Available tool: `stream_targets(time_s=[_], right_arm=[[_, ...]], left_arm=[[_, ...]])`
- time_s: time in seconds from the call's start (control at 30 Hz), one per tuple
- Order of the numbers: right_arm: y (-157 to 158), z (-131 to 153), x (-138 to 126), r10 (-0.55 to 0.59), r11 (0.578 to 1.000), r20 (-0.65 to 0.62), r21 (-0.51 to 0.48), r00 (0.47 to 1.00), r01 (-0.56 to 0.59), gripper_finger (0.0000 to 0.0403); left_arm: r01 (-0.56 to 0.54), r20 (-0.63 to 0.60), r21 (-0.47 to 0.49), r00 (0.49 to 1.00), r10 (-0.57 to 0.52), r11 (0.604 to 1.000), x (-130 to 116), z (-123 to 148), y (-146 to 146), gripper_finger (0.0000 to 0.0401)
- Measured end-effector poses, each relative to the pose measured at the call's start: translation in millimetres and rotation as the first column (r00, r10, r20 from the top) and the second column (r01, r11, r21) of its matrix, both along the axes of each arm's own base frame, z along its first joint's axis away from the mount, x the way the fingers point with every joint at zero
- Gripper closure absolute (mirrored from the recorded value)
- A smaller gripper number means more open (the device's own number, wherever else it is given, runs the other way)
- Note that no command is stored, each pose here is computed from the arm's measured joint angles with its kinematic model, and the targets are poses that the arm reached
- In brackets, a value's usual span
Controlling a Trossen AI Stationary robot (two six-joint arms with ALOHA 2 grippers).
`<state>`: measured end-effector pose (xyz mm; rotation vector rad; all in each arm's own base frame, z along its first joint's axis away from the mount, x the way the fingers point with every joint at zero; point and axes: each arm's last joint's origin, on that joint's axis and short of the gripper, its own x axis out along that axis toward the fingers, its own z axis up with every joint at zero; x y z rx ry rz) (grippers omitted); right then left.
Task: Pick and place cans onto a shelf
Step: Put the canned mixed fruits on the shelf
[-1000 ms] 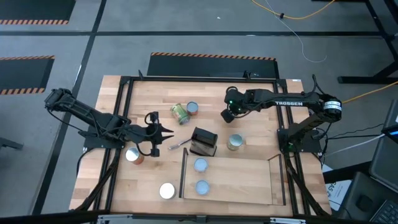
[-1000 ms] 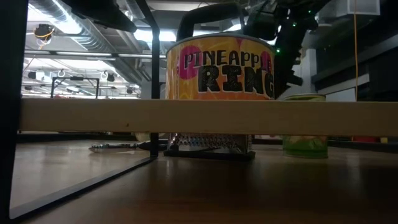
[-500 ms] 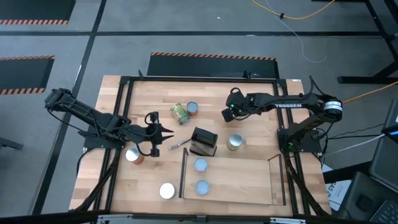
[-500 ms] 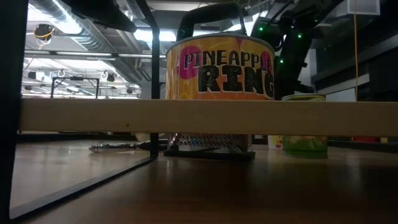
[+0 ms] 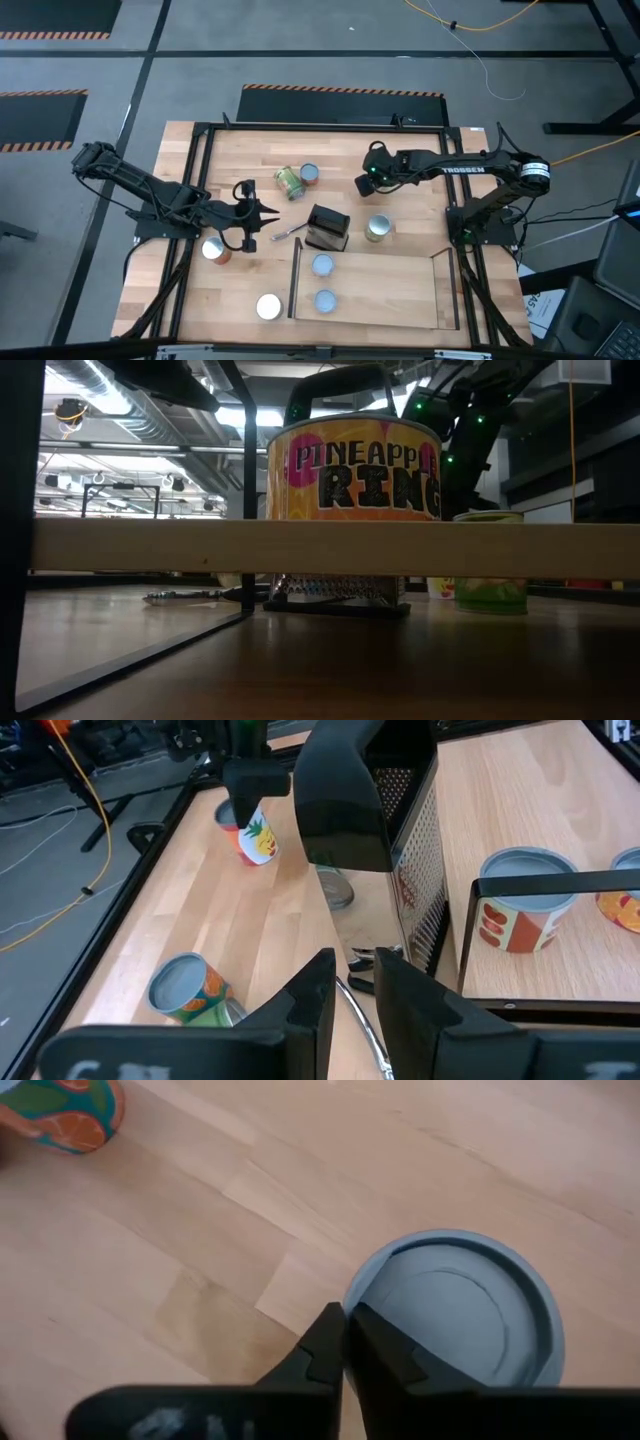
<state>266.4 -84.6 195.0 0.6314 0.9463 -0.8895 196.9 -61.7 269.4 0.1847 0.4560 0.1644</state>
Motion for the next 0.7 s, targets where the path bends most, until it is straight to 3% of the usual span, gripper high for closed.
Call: stream_targets(time_s=[0.37,0.7], right_arm=[[0.0,0.1,0.8,0.005,1.000,0.007,0.000,1.000,-0.005,0.0283],[0.2,14.2,-0.1,0.029,0.999,0.020,-0.014,0.999,-0.029,0.0278]], left_arm=[[0.000,0.000,0.000,1.000,0.000,1.000,0.0,0.0,0.0,0.0335],[0.000,0.000,0.000,1.000,0.000,1.000,0.0,0.0,0.0,0.0335]])
